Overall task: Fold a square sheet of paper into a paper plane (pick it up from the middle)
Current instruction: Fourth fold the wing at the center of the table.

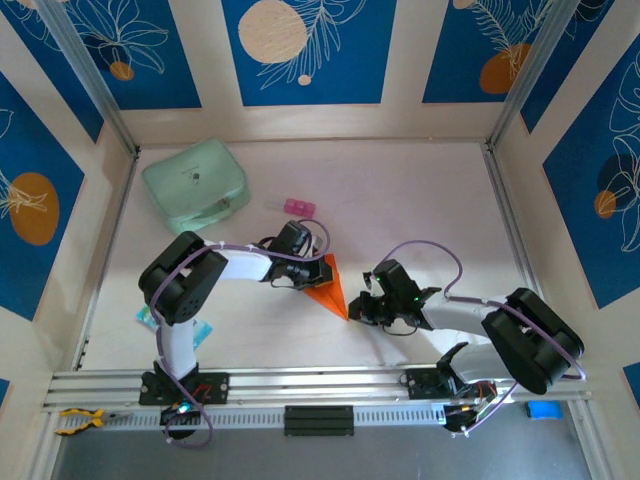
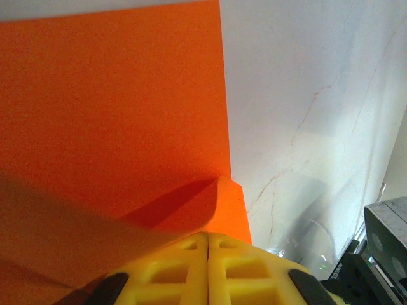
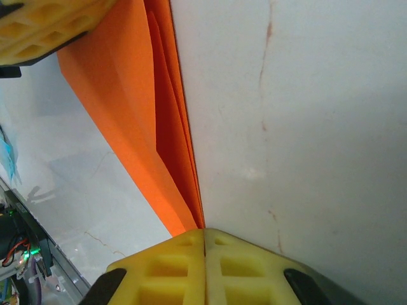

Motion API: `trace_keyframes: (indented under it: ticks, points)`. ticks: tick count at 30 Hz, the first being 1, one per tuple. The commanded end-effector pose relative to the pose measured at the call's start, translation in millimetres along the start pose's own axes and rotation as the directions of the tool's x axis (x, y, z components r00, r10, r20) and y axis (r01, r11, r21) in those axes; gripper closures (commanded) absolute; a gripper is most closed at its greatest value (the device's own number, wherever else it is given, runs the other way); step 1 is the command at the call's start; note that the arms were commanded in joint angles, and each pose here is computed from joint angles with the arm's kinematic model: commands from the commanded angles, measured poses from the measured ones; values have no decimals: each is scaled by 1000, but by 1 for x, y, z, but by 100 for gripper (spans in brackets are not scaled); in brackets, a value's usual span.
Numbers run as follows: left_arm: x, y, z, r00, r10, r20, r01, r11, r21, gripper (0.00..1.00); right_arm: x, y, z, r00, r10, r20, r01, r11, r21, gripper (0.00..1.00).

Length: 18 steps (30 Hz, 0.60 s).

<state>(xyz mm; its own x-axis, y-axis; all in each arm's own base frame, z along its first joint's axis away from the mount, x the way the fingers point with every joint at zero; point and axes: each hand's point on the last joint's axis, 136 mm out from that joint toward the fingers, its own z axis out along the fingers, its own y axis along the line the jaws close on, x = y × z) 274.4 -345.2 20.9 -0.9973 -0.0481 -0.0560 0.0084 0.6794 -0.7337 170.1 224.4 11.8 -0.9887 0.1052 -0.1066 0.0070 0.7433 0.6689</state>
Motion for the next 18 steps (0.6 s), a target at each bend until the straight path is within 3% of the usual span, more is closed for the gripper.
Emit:
trace_keyframes:
  ticks: [1, 11, 18]
  points:
    - [2, 21, 0, 999, -34, 0, 34, 998, -49, 91, 23, -23, 2, 996, 35, -86, -29, 997, 77, 92]
    - [3, 22, 0, 999, -35, -2, 35, 998, -52, 91, -6, 14, -18, 1000, -15, 1, 15, 1000, 3, 84]
    - [3, 22, 0, 999, -33, -2, 33, 998, -53, 91, -22, 49, -23, 998, -59, 10, 60, 994, -95, 90]
